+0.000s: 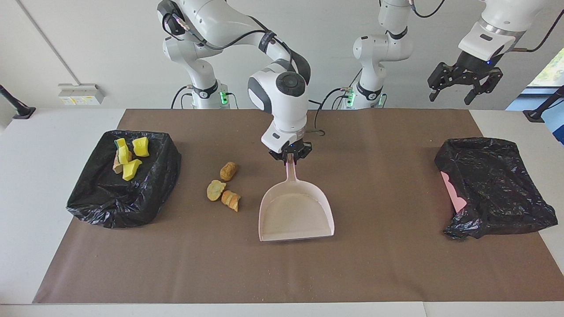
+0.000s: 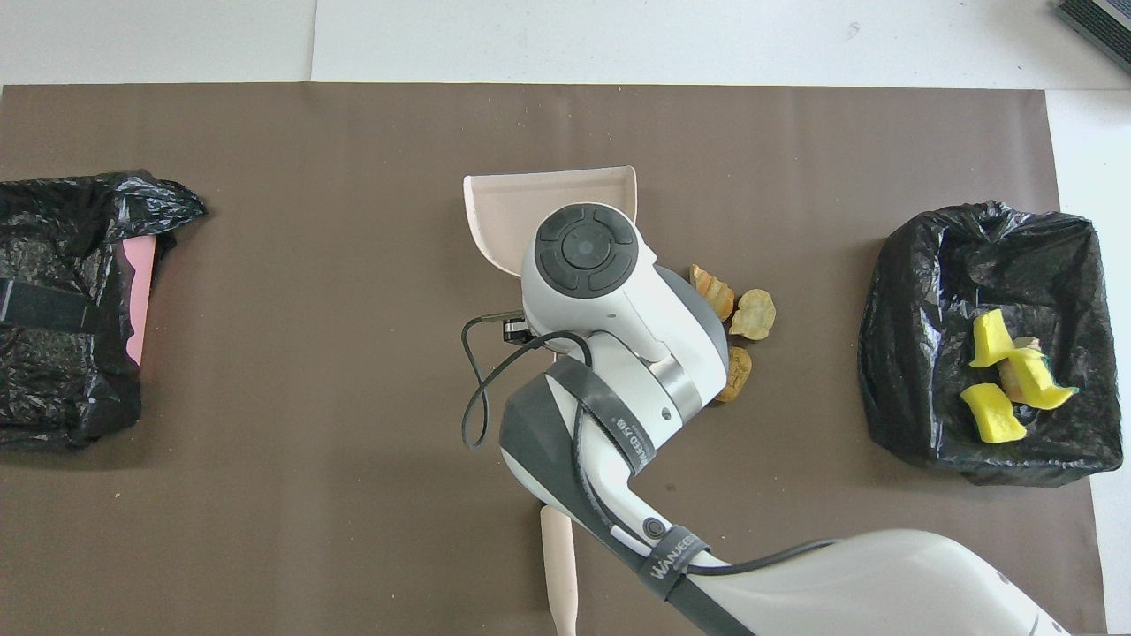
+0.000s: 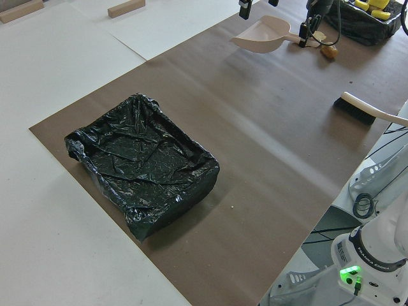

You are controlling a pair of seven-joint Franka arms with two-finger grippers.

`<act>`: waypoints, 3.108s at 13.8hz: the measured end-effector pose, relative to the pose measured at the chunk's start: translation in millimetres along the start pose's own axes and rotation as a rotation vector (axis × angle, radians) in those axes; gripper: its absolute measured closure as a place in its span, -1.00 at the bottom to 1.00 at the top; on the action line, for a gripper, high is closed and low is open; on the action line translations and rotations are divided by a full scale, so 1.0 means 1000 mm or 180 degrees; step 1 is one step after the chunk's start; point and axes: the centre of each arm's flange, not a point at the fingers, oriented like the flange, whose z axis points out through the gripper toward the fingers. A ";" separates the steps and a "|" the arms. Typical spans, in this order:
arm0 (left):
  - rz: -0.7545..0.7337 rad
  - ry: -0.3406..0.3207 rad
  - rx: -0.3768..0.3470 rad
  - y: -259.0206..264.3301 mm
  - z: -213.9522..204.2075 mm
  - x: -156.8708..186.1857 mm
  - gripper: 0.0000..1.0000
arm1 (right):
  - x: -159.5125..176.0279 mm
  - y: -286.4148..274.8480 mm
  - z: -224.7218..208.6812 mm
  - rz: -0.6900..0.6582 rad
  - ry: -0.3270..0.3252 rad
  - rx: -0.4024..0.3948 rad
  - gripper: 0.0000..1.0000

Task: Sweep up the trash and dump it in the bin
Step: 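Bring the empty dustpan back and set it on the mat with the right gripper, then grasp the dustpan handle with the left gripper and lift it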

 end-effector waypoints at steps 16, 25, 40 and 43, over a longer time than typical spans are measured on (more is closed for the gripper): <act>0.0003 -0.0044 -0.0004 0.001 0.001 -0.002 -1.00 | 0.001 -0.005 0.036 -0.0029 -0.0069 0.0007 -0.56; 0.0051 -0.0101 -0.0011 0.008 0.002 -0.004 -1.00 | -0.145 0.007 -0.060 -0.0025 -0.0508 -0.0021 -1.00; 0.0152 0.0101 -0.0069 0.209 0.122 0.028 -1.00 | -0.350 -0.015 0.085 -0.0050 -0.0647 0.0086 -1.00; 0.0006 0.0108 -0.0141 0.261 0.169 0.034 -1.00 | -0.351 -0.013 0.089 -0.0047 -0.0723 0.0024 -1.00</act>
